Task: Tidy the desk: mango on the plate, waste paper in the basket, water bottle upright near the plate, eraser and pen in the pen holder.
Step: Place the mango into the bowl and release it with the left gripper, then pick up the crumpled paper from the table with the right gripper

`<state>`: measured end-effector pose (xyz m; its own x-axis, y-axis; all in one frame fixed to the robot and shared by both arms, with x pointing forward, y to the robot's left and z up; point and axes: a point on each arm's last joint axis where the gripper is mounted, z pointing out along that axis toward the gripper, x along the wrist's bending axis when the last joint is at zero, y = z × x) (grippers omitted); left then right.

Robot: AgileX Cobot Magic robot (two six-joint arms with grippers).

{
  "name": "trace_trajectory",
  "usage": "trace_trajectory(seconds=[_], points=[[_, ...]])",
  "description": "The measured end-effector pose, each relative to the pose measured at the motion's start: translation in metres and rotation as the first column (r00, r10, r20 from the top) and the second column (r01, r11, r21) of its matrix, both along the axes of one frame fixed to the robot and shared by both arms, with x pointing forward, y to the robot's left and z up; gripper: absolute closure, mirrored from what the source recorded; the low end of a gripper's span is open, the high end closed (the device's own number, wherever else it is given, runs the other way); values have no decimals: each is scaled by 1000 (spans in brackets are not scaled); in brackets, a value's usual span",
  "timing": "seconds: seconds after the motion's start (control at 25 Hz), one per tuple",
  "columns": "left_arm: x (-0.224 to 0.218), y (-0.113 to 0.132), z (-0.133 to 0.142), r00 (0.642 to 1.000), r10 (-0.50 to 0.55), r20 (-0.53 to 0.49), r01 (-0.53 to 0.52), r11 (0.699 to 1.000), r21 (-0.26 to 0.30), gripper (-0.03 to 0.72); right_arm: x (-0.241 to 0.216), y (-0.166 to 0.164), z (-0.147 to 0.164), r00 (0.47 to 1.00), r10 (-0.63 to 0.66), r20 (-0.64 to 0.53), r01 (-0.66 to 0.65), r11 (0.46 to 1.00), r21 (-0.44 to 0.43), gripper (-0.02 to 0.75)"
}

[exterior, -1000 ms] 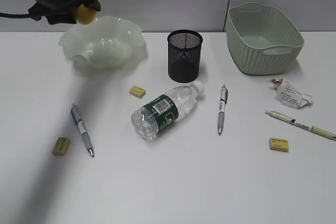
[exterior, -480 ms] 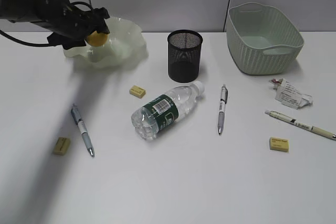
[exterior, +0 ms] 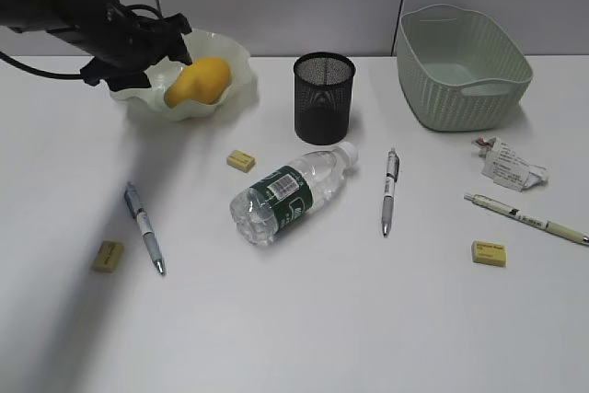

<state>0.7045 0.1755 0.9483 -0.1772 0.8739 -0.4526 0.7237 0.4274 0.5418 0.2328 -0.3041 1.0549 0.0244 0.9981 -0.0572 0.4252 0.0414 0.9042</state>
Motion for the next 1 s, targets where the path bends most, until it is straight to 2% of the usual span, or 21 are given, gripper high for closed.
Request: trace_trajectory(seconds=[0.2, 0.4, 0.48, 0.56, 0.64, 0.68, 0.76, 1.0], points=[[-19, 2, 32, 994, -33, -99, 34, 999, 6, 150, 0, 0, 0, 1000, 0, 0, 0, 1000, 0, 243], [-46, 5, 58, 961, -141, -238, 160, 985, 63, 155, 0, 0, 0, 1000, 0, 0, 0, 1000, 0, 243], [-60, 6, 62, 920, -208, -332, 250, 964, 89, 155, 0, 0, 0, 1000, 0, 0, 0, 1000, 0, 243], [-73, 5, 64, 858, -287, -426, 362, 927, 104, 155, 0, 0, 0, 1000, 0, 0, 0, 1000, 0, 243], [-86, 5, 64, 778, -343, -526, 454, 886, 92, 156, 0, 0, 0, 1000, 0, 0, 0, 1000, 0, 243], [-90, 4, 64, 751, -362, -552, 483, 871, 86, 158, 0, 0, 0, 1000, 0, 0, 0, 1000, 0, 243], [-94, 2, 66, 732, -379, -566, 508, 857, 84, 175, 0, 0, 0, 1000, 0, 0, 0, 1000, 0, 243], [-112, -21, 84, 715, -448, -536, 581, 808, 99, 251, 0, 0, 0, 1000, 0, 0, 0, 1000, 1, 243]])
